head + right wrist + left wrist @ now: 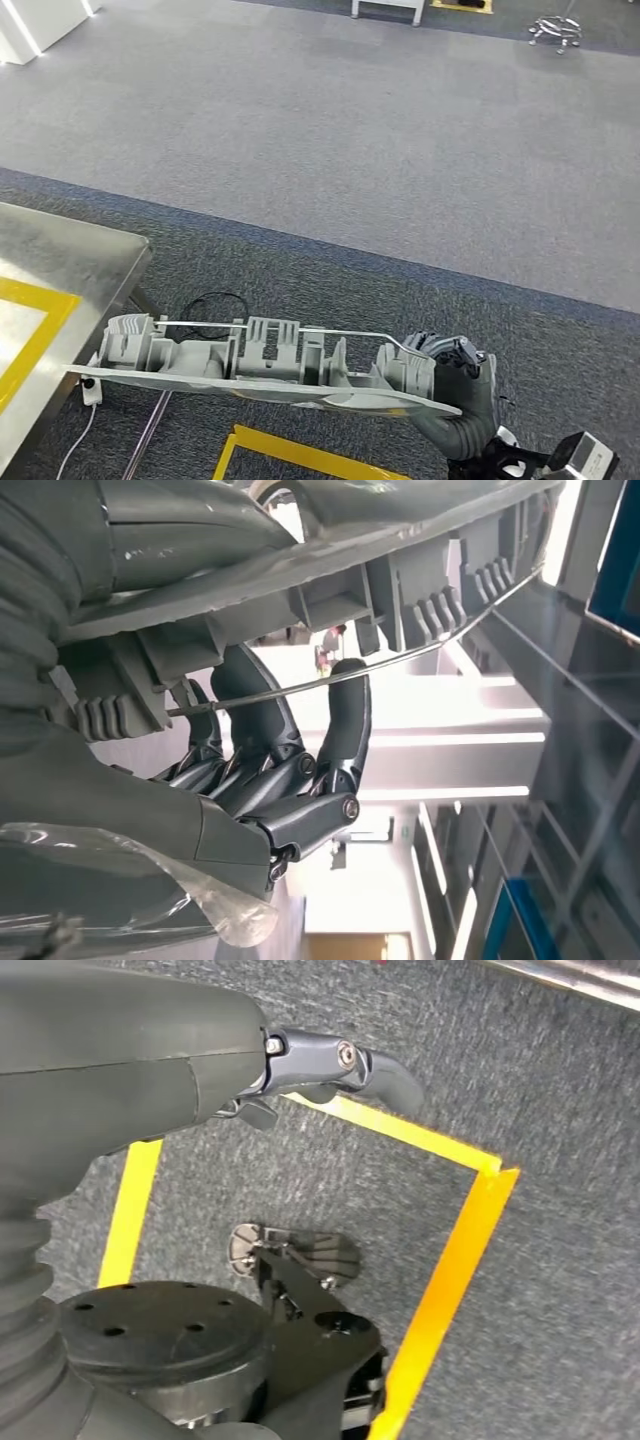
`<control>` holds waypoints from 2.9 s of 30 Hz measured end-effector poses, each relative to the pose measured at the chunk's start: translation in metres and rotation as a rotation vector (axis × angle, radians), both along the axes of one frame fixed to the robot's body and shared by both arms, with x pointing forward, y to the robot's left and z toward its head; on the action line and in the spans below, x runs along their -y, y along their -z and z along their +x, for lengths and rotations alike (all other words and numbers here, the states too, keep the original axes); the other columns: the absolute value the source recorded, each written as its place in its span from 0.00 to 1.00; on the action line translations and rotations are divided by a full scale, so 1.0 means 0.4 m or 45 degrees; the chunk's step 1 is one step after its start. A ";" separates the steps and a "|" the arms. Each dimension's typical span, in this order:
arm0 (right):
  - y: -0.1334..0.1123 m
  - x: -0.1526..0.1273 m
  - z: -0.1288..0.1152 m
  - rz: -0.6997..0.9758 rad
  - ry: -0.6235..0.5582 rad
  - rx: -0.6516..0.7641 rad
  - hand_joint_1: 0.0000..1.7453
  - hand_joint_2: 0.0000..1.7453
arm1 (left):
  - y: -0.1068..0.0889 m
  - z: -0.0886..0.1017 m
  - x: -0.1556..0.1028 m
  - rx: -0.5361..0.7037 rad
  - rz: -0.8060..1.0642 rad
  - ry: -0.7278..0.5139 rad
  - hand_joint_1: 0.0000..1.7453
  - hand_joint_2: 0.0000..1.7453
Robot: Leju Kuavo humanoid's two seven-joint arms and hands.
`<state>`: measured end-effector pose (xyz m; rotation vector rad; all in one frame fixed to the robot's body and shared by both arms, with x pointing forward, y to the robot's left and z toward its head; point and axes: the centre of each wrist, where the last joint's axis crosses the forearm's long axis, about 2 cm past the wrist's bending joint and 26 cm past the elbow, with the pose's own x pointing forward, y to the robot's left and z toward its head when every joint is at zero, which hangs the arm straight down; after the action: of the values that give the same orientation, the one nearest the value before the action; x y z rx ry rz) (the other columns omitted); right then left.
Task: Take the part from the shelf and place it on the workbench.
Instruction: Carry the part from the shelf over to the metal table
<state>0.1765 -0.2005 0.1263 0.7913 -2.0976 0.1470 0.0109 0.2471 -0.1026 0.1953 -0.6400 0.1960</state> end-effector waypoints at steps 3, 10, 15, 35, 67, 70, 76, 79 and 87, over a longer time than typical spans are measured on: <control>0.005 0.002 -0.007 -0.005 0.004 -0.010 1.00 1.00 | -0.001 0.003 0.003 0.003 -0.002 0.006 0.00 1.00; 0.003 0.004 -0.009 -0.003 0.004 -0.006 1.00 1.00 | -0.001 -0.003 0.009 -0.002 -0.006 0.005 0.00 1.00; 0.001 0.003 -0.007 0.005 0.002 0.005 1.00 1.00 | 0.000 -0.007 0.002 -0.008 0.014 0.001 0.00 1.00; 0.002 0.004 -0.011 0.008 -0.002 0.006 1.00 1.00 | -0.001 -0.008 -0.005 -0.009 0.031 -0.033 0.00 1.00; -0.051 -0.003 0.068 -0.283 0.099 0.178 1.00 1.00 | 0.006 0.017 -0.042 0.023 0.068 -0.003 0.00 1.00; -0.069 -0.006 0.095 -0.357 0.159 0.224 1.00 1.00 | 0.010 0.021 -0.046 0.013 0.039 0.020 0.00 1.00; -0.101 -0.028 0.143 -0.502 0.303 0.344 1.00 1.00 | 0.017 0.015 -0.057 -0.062 -0.043 0.073 0.00 1.00; -0.116 -0.041 0.157 -0.516 0.349 0.394 1.00 1.00 | 0.020 0.015 -0.054 -0.119 -0.111 0.087 0.00 1.00; -0.166 -0.079 0.187 -0.547 0.455 0.551 1.00 1.00 | 0.024 -0.002 -0.064 -0.236 -0.214 0.109 0.00 1.00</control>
<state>0.2513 -0.1691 0.1925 0.1242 -2.4486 0.5934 0.0100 0.2727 -0.1123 0.0234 -0.4437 0.1463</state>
